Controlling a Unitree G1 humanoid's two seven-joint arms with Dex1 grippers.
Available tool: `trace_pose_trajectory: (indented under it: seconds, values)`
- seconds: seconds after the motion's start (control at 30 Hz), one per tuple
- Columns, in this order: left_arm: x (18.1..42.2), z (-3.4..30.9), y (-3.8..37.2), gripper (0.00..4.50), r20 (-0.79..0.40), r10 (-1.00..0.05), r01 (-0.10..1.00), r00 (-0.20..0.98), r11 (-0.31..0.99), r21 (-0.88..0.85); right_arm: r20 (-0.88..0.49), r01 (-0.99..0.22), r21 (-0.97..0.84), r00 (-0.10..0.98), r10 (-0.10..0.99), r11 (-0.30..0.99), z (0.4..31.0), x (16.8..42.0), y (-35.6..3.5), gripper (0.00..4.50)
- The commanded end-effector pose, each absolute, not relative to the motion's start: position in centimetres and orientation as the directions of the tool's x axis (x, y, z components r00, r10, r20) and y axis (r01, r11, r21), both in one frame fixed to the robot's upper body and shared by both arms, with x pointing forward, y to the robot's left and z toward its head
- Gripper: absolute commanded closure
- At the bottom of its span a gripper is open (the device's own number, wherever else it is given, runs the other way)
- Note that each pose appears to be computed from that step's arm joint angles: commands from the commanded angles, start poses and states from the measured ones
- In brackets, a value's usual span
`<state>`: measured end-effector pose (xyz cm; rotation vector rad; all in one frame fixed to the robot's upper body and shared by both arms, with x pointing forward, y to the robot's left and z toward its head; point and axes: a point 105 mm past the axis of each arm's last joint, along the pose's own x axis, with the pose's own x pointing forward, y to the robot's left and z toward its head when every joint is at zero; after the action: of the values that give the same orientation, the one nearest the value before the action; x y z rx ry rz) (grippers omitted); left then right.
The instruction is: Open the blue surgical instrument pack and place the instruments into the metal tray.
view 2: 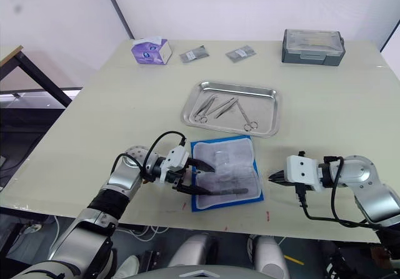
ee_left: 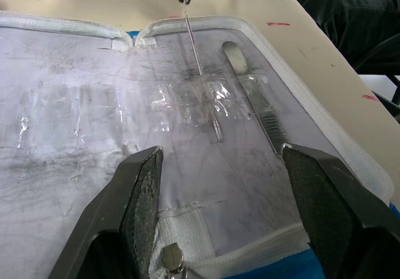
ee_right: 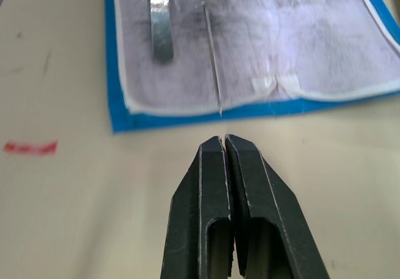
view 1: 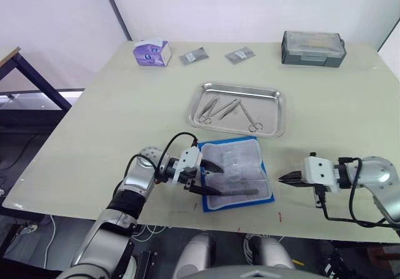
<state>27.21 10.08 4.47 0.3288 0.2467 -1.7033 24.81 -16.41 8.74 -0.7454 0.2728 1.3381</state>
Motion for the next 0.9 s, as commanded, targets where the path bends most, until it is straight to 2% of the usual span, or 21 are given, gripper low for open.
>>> trace_pose_trajectory:
  seconds: [0.03,0.4,0.5,0.6,0.9]
  values:
    - [23.3,-1.4,10.9,1.24,-0.448,-0.849,0.953,-0.280,-0.189,-0.237,-0.569,-0.929,-0.367,0.269,0.777,0.053,10.2,24.7,-17.8,4.42]
    - [23.5,-1.4,10.9,1.24,-0.450,-0.848,0.953,-0.279,-0.189,-0.235,-0.509,-0.947,-0.304,0.250,0.824,0.100,10.1,24.7,-15.4,4.42]
    - [23.5,-1.3,10.9,1.24,-0.449,-0.848,0.953,-0.280,-0.190,-0.235,-0.461,-0.944,-0.307,0.258,0.849,0.120,10.2,24.9,-14.3,2.94]
    - [23.4,-1.3,10.9,1.24,-0.450,-0.848,0.953,-0.280,-0.190,-0.235,-0.437,-0.934,-0.338,0.265,0.859,0.116,10.1,25.1,-13.6,1.72]
    - [23.6,-1.2,11.0,1.24,-0.455,-0.846,0.955,-0.277,-0.189,-0.231,-0.385,-0.951,-0.298,0.196,0.902,0.079,8.7,25.3,-10.8,1.72]
